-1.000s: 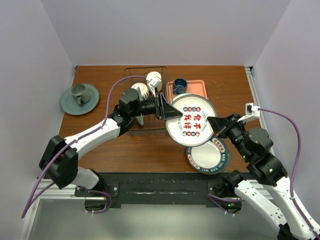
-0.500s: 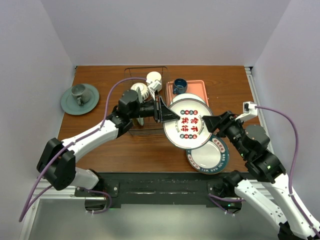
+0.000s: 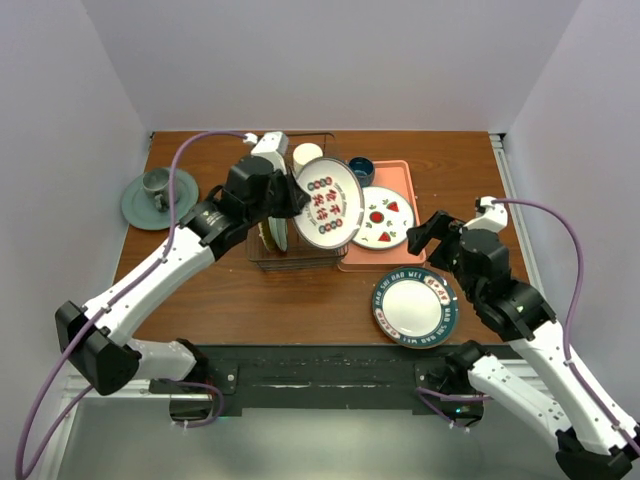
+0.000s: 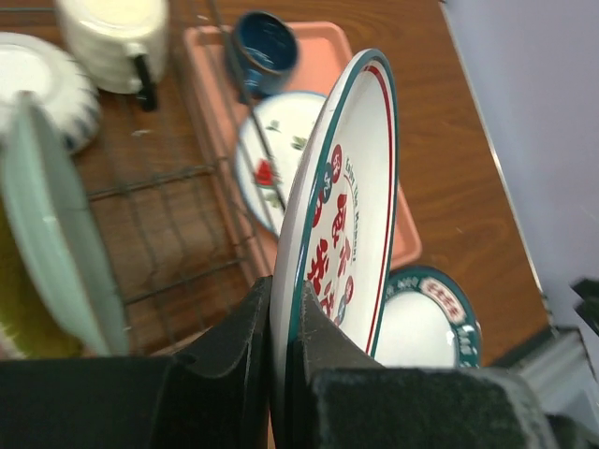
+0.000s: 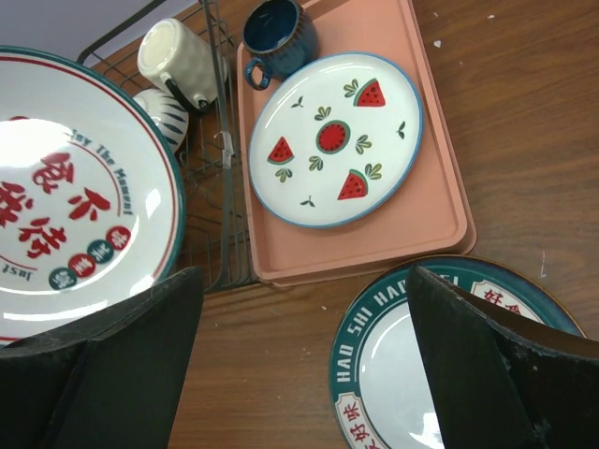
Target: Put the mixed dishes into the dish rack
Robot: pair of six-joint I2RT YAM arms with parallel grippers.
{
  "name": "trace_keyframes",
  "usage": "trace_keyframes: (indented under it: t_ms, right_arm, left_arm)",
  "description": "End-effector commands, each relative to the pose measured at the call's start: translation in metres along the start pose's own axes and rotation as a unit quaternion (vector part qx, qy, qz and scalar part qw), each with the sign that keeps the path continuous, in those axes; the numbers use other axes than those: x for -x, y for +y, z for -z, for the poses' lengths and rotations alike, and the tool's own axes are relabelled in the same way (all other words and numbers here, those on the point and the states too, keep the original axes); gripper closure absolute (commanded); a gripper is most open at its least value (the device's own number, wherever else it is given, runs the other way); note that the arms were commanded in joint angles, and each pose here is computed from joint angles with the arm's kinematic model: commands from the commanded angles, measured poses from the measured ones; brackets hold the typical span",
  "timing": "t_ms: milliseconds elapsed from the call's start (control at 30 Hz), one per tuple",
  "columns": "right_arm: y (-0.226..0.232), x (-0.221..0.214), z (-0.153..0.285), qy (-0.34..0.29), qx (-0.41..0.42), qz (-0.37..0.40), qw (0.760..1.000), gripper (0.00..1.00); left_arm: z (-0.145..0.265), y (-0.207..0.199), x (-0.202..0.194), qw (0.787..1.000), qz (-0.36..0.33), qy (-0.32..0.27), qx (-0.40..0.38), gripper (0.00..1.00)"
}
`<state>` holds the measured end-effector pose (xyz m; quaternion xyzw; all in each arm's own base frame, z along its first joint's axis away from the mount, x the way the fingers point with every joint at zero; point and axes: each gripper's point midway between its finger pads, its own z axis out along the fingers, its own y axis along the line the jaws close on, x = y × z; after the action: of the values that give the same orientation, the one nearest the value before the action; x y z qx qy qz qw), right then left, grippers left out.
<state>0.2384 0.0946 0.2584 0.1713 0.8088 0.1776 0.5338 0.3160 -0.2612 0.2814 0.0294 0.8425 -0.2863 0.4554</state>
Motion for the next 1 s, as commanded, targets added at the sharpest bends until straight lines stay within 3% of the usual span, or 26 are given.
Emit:
trace_keyframes:
  t_ms: [0,333,600,800,967]
  right_arm:
    - [0.002,0.015,0.003,-0.027,-0.003,-0.015,1.000,0.08]
    - [-0.002,0.005,-0.004,-0.016,-0.012,-0.010,1.000,0.08]
    - [-0.003,-0.002,-0.010,-0.008,-0.015,-0.011,1.000,0.08]
    - [-0.004,-0.004,-0.012,-0.006,-0.019,-0.010,1.000,0.08]
    - [-0.004,-0.007,-0.014,-0.002,-0.019,-0.008,1.000,0.08]
  left_arm:
    - [0.026,0.042,0.044,0.986,-0.001,-0.078,0.144,1.00]
    - [0.037,0.074,0.068,0.952,-0.052,-0.087,0.290,1.00]
    - [0.024,0.081,0.053,0.916,-0.111,-0.063,0.380,1.00]
    - [0.019,0.092,0.041,0.896,-0.135,-0.044,0.422,1.00]
    - [0.014,0.097,0.034,0.891,-0.146,-0.035,0.427,1.00]
